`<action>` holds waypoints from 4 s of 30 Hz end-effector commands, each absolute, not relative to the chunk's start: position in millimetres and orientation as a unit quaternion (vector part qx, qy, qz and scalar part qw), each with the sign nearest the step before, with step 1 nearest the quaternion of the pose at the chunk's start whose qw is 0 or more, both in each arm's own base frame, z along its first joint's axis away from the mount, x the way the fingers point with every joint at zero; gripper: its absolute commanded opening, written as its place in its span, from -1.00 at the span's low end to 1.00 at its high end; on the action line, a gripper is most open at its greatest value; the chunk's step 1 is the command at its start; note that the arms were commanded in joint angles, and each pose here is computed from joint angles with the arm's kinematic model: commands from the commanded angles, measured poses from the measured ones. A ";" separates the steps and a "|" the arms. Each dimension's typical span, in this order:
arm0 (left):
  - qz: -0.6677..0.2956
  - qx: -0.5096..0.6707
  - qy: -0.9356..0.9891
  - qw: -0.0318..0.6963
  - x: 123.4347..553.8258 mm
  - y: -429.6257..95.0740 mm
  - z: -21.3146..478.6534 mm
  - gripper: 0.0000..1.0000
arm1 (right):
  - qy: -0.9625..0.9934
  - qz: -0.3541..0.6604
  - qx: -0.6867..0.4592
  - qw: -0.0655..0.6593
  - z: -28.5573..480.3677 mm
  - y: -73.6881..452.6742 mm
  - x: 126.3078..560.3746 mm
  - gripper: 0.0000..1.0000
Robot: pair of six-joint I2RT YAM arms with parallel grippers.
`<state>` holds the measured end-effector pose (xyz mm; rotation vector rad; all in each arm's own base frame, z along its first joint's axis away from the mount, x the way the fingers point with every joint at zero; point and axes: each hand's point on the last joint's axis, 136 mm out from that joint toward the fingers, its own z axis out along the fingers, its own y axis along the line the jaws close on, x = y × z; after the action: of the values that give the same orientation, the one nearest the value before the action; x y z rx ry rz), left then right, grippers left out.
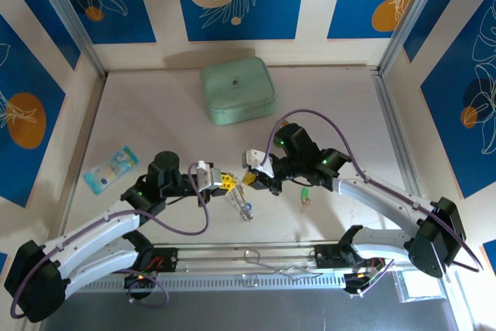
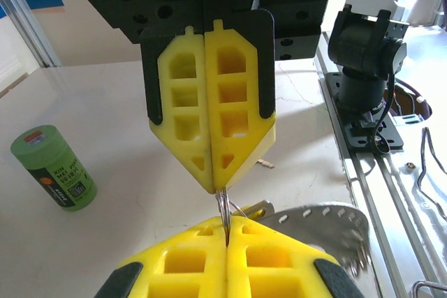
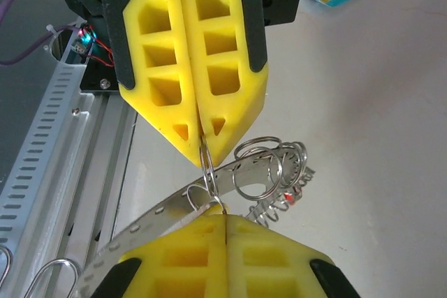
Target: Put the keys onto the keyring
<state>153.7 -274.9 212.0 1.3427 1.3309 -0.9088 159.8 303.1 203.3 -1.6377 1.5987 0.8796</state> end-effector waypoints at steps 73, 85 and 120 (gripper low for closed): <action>-0.389 0.551 0.492 0.550 147.8 -280.0 244.5 -1.00 | 0.640 0.366 -0.589 0.330 179.5 309.4 143.9 -0.26; -0.389 0.547 0.493 0.553 147.5 -278.9 242.1 -1.00 | 0.656 0.318 -0.565 0.388 179.3 320.6 163.0 -0.25; -0.363 0.563 0.508 0.541 152.2 -277.7 232.8 -1.00 | 0.633 0.270 -0.577 0.440 221.1 300.1 163.2 -0.98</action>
<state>154.9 -274.9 217.7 1.3225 1.2730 -0.8792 161.3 303.1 201.2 -1.4393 1.6215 0.7146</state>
